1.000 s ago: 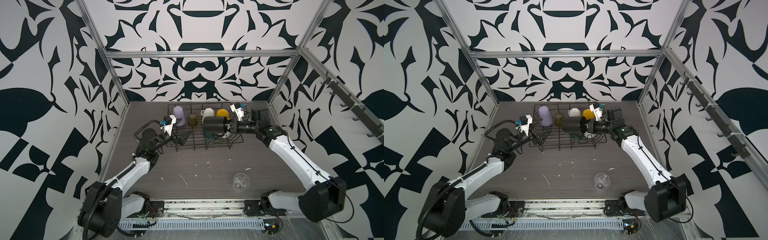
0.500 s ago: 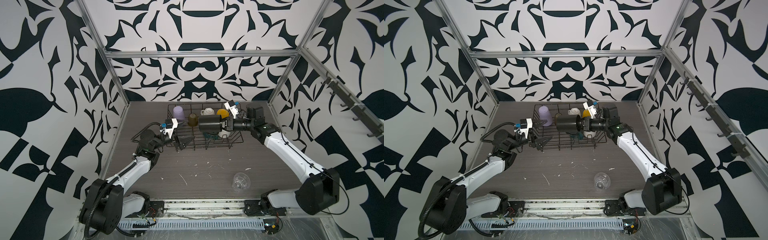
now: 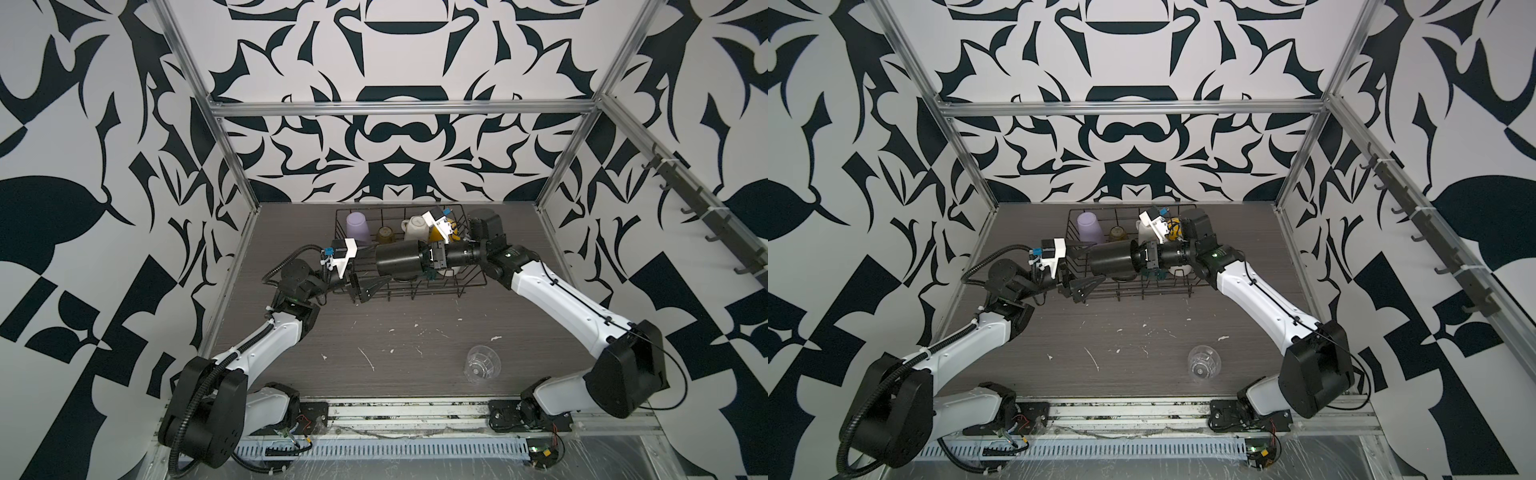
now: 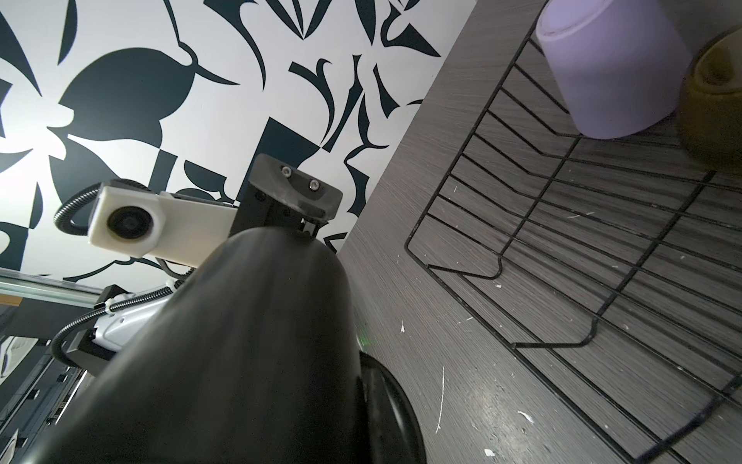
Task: Load the cups into the dish rack
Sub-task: 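Close the left gripper on the black mug's base held by the right gripper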
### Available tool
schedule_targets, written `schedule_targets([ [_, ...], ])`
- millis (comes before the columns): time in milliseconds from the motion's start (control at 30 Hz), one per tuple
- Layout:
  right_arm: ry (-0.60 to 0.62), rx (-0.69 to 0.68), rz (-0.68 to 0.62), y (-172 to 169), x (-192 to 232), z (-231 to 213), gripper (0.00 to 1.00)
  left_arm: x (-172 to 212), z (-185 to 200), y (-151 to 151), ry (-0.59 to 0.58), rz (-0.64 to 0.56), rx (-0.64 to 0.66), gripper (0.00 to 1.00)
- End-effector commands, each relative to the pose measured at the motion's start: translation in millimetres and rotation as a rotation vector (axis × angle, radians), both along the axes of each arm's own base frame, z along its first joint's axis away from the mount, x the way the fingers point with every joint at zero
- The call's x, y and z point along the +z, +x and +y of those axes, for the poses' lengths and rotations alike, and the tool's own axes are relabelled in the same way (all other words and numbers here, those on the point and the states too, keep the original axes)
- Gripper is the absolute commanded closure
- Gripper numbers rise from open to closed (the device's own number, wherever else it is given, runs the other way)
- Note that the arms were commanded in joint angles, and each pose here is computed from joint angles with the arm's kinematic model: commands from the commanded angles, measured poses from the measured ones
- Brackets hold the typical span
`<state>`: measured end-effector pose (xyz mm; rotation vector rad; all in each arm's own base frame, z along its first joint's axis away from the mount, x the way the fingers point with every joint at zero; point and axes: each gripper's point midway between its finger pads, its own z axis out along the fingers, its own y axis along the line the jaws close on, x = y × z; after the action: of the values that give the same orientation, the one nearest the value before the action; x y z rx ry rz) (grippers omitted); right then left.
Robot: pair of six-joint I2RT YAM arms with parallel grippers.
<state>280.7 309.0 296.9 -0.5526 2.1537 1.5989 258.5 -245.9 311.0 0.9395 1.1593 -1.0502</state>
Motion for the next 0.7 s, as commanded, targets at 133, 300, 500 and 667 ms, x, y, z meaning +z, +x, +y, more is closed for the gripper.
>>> schedule_targets([
  [133, 0.115, 0.129, -0.17, -24.0, 54.7, 22.3, 1.0, 18.3, -1.0, -3.3, -0.021, -0.053, -0.018, 0.01],
  [300, 0.118, 0.149, -0.162, -27.7, 51.3, 29.5, 1.0, 17.0, -2.4, -4.9, -0.014, -0.051, -0.037, 0.01],
  [500, 0.141, 0.159, -0.155, -28.7, 53.2, 35.2, 1.0, 16.4, -4.1, -8.2, -0.009, -0.042, -0.068, 0.0],
  [667, 0.157, 0.17, -0.14, -28.2, 51.5, 39.9, 1.0, 17.8, -4.4, -9.7, -0.01, -0.044, -0.077, 0.01],
])
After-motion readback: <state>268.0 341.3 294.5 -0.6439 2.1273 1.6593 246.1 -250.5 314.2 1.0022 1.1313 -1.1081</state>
